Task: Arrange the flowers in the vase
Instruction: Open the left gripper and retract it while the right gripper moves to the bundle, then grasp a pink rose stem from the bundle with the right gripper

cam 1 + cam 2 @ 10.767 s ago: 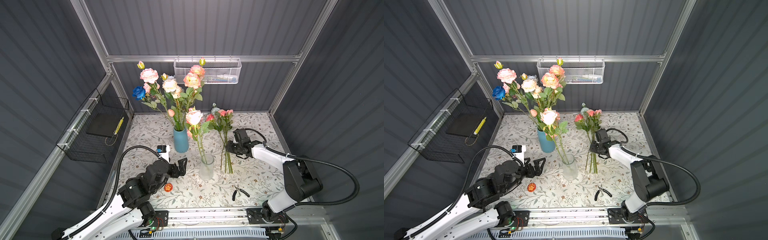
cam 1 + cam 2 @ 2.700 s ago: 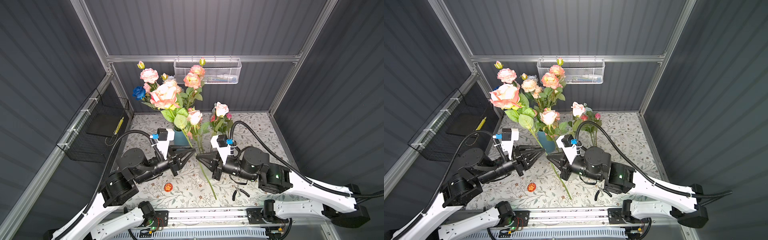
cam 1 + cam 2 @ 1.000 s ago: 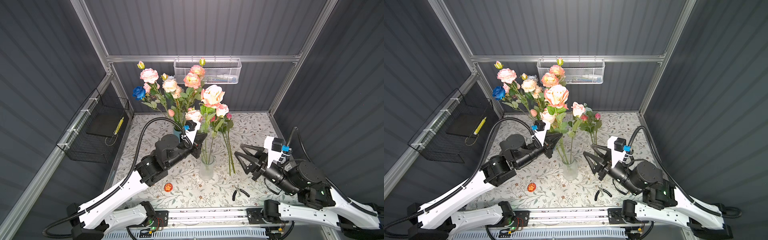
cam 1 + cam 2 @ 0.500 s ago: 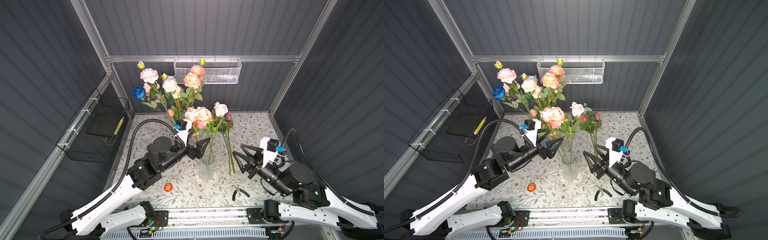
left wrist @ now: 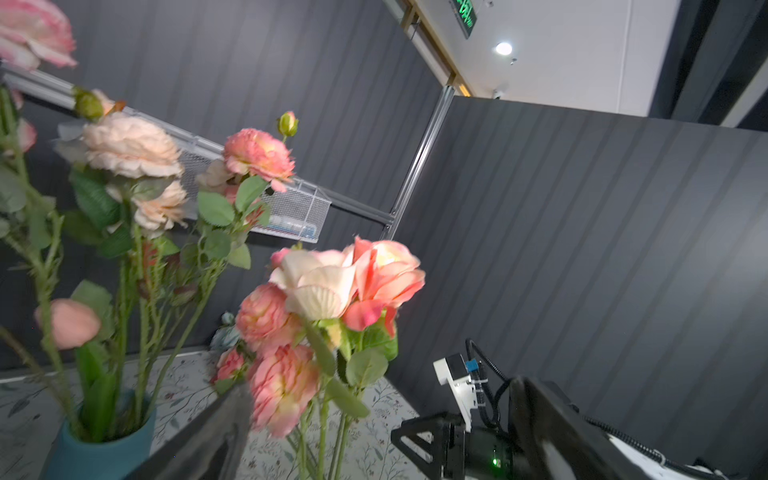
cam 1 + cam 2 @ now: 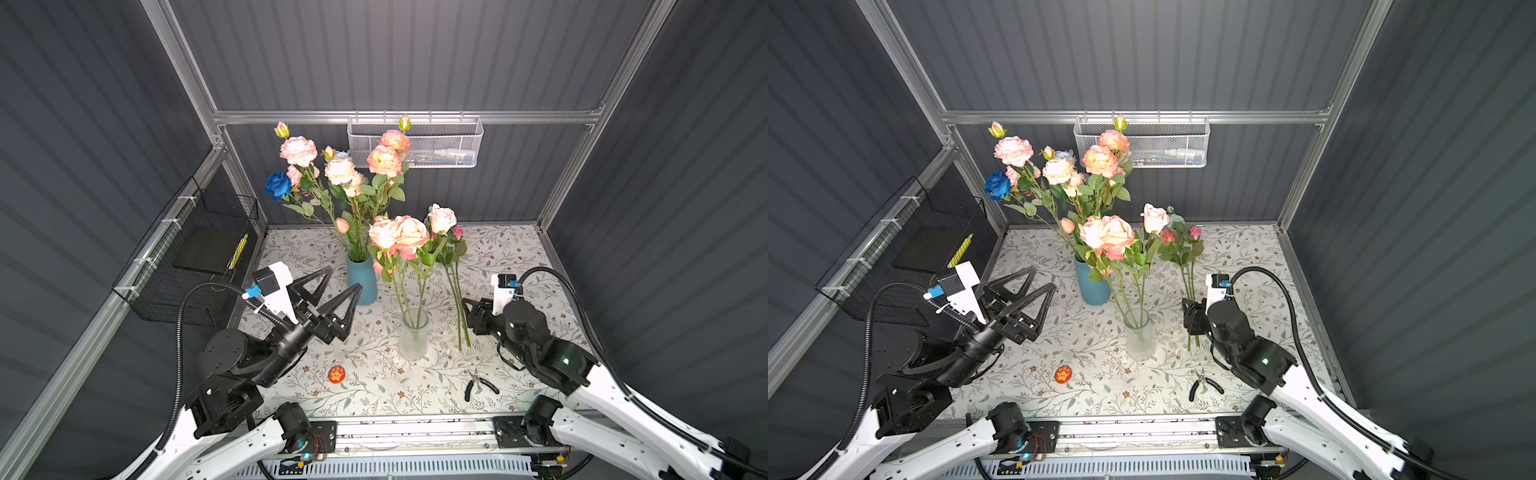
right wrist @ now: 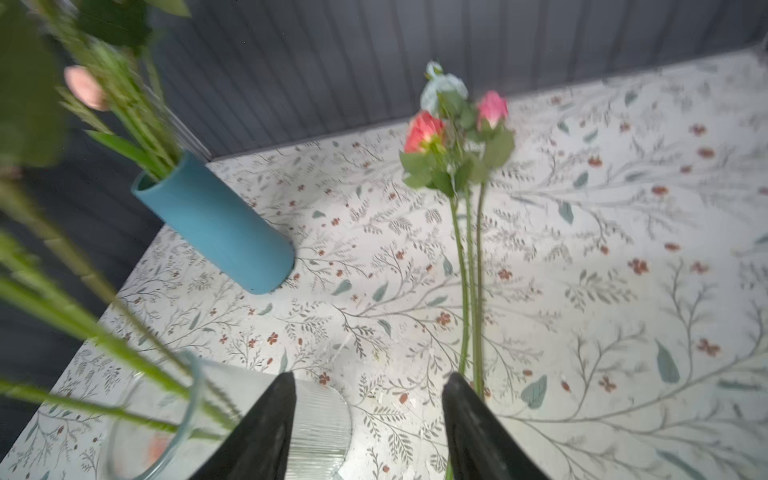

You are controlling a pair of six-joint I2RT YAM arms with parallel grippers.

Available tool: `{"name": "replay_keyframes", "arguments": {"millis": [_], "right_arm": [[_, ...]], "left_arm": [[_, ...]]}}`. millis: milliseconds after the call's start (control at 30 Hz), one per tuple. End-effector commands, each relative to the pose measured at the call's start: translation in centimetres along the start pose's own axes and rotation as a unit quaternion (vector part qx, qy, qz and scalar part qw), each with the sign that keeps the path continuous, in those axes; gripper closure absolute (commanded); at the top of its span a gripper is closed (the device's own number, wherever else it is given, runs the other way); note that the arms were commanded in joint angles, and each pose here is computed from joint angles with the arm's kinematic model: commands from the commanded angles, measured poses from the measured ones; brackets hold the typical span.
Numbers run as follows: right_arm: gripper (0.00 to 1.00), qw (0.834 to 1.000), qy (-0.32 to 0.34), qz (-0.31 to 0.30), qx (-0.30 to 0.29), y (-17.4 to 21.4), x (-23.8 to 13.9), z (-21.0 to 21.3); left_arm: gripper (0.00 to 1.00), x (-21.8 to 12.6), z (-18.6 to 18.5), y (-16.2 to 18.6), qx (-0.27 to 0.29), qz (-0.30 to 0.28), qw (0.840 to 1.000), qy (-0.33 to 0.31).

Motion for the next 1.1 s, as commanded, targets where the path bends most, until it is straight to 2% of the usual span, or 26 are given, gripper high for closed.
{"name": "replay_keyframes", "arguments": {"millis": [0,200,333,500,700,1067], "right_arm": [[0.43,0.997,-0.014,0.074,0.033,0.7,2.8,-0.4],[0.5,0.987,0.04,0.144,0.059,0.3,9.9,-3.3],[0.58,0.978,0.075,0.181,0.073,-0.4,14.6,-5.2],[0.68,0.965,0.138,0.204,0.087,-1.0,19.5,-7.7],[0.66,0.954,0.175,0.225,0.089,-2.5,24.1,-9.3],[0.65,0.932,0.217,0.275,0.09,-3.0,29.3,-10.8]], "left_arm": [[0.0,-1.0,2.8,3.3,-0.014,0.041,0.995,-0.089],[0.0,-3.1,5.9,7.6,-0.045,0.085,0.983,-0.156],[0.0,-3.5,7.1,10.1,-0.062,0.116,0.975,-0.177],[0.0,-3.1,7.4,11.3,-0.068,0.143,0.97,-0.186],[0.0,-2.8,7.3,11.8,-0.065,0.157,0.968,-0.182],[0.0,-2.4,7.2,12.5,-0.053,0.179,0.967,-0.17]]}}
Point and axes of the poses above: each gripper's point midway between its finger pads, its own x axis out along the fingers, its own z axis along the line the jaws close on, y = z × x, the point moved 9 cm from there along -x, back along the fingers, and after that the axes turned 2 degrees about -x, right-handed, at the moved point
